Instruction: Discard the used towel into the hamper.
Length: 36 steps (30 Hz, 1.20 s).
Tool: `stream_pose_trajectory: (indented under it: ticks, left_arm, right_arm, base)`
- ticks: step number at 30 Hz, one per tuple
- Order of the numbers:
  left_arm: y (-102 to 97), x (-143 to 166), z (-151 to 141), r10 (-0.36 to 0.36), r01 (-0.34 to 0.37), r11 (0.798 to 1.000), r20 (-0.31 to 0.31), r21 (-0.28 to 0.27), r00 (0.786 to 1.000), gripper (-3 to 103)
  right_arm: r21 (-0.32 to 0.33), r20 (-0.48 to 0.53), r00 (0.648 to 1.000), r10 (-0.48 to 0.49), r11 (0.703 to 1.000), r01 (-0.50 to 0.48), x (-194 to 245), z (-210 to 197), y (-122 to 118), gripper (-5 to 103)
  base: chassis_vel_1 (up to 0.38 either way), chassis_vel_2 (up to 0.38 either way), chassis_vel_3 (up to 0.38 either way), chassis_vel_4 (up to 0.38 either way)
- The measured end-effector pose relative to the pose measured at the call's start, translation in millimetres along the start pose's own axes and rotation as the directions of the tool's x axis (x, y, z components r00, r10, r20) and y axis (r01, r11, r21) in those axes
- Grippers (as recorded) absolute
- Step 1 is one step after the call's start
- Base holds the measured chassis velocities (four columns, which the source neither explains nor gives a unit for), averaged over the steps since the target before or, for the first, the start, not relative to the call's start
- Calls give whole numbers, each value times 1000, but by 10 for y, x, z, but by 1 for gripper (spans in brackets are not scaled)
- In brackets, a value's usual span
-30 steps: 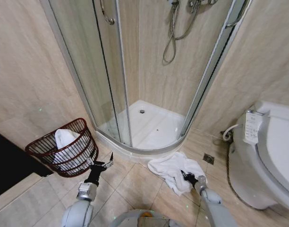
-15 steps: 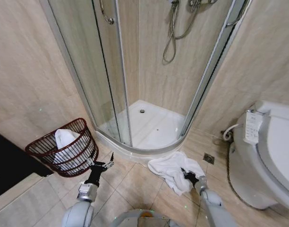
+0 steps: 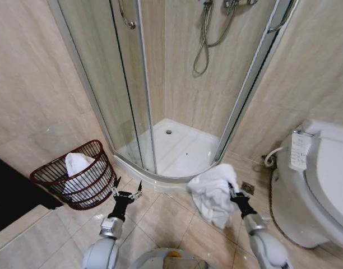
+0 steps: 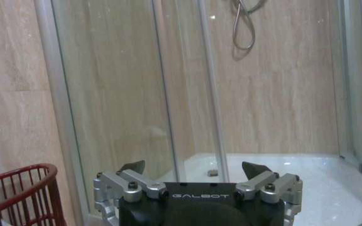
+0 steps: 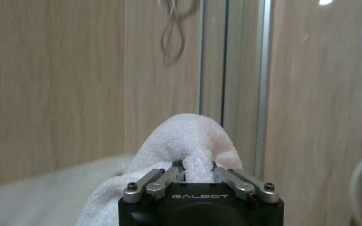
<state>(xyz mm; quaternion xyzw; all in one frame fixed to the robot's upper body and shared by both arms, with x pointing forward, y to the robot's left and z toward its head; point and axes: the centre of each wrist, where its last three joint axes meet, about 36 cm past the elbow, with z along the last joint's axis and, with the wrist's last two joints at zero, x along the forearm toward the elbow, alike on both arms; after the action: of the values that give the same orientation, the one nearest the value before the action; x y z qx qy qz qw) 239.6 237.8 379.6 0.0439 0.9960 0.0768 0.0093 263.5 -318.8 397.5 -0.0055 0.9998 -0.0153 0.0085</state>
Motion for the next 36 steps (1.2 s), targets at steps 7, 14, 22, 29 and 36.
stream_pose_trajectory:
  ticks: [7,14,22,29,36]
  left_arm:
    - [-43,1,-1,3,-3,1000,12,12,1000,100]
    - [-51,10,-16,-11,11,1000,0,15,1000,100]
    - [-40,13,-11,-12,12,1000,-3,13,1000,100]
    - [-46,-7,-25,-7,7,1000,-4,14,1000,100]
    - [-72,-9,-28,2,-2,1000,-5,16,1000,100]
  right_arm:
    - [67,114,993,14,997,-22,150,-636,209,14]
    - [153,166,986,20,987,-46,261,-873,394,14]
    - [165,181,983,9,985,-39,298,-924,455,14]
    - [164,183,983,3,986,-34,312,-915,471,14]
    - [188,188,982,-16,982,-20,301,-910,513,14]
  base:
    - [0,0,0,0]
    - [0,0,0,0]
    - [0,0,0,0]
    - [43,51,47,47]
    - [91,92,95,89]
